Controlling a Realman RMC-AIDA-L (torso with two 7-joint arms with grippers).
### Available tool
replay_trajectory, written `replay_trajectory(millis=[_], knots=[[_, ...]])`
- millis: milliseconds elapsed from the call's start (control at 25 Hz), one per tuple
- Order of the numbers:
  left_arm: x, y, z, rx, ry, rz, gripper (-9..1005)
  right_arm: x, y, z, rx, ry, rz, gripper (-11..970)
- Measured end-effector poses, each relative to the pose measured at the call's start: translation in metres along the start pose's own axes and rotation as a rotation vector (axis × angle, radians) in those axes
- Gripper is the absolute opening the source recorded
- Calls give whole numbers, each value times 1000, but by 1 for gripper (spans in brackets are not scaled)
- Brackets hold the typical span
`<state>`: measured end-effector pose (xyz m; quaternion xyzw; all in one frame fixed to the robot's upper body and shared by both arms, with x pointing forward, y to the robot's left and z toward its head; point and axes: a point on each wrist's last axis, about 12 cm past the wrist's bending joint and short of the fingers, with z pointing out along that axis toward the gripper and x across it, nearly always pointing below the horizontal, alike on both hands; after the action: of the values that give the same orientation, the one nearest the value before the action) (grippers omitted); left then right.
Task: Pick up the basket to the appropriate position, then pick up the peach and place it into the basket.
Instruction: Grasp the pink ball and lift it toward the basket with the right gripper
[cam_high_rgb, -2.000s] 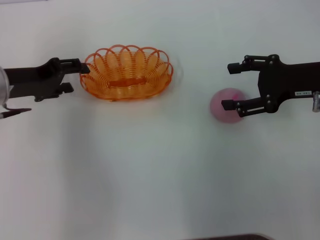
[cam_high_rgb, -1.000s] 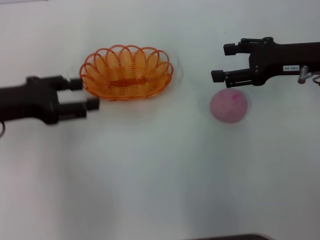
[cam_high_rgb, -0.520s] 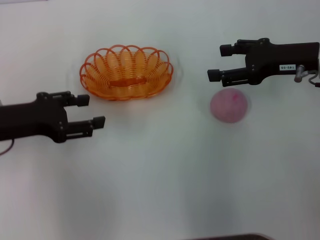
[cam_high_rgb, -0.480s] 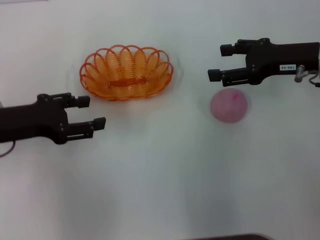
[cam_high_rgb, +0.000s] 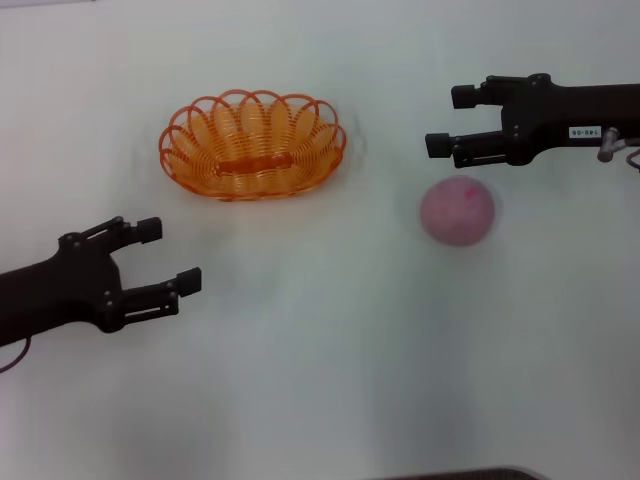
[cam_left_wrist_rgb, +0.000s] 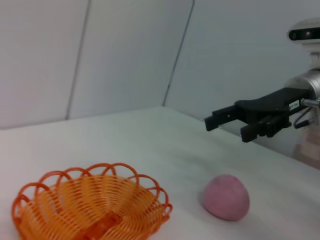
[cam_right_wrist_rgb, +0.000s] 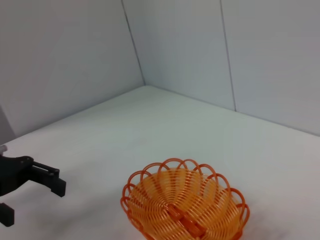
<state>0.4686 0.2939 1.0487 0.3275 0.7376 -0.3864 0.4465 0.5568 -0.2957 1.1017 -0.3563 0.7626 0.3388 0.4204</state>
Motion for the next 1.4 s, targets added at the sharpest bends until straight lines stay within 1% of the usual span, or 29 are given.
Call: replay_trajectory(millis=[80,280,480,640,720,880,1080,1240,1400], knots=[[5,-1,-3,-13,-17,1,900,0,-1,-1,3,-1,2,911],[8,-5,-5,-3,-31,16,901,-5,1,0,-26,10,-9,911],[8,-5,-5,-2,-28,16,901,-14,1,-5,-57,50,-25,911],[9,-5,-5,-2,-27,14,901,-33,-3,-14,-65,127,-36,911],[9,-5,-4,1,-28,15,901,-49,-3,-18,-67,179,-47,911],[8,-4,-4,2,-27,17,901,-81,0,-26,-73,276,-72,911],[7,-4,-3,5,-27,19,901,-115,5,-29,-32,444,-123,911],[6,-4,-3,8,-27,19,901,-129,8,-20,1,577,-151,911],[6,-4,-2,11,-29,20,902,-133,11,-6,2,665,-183,912]])
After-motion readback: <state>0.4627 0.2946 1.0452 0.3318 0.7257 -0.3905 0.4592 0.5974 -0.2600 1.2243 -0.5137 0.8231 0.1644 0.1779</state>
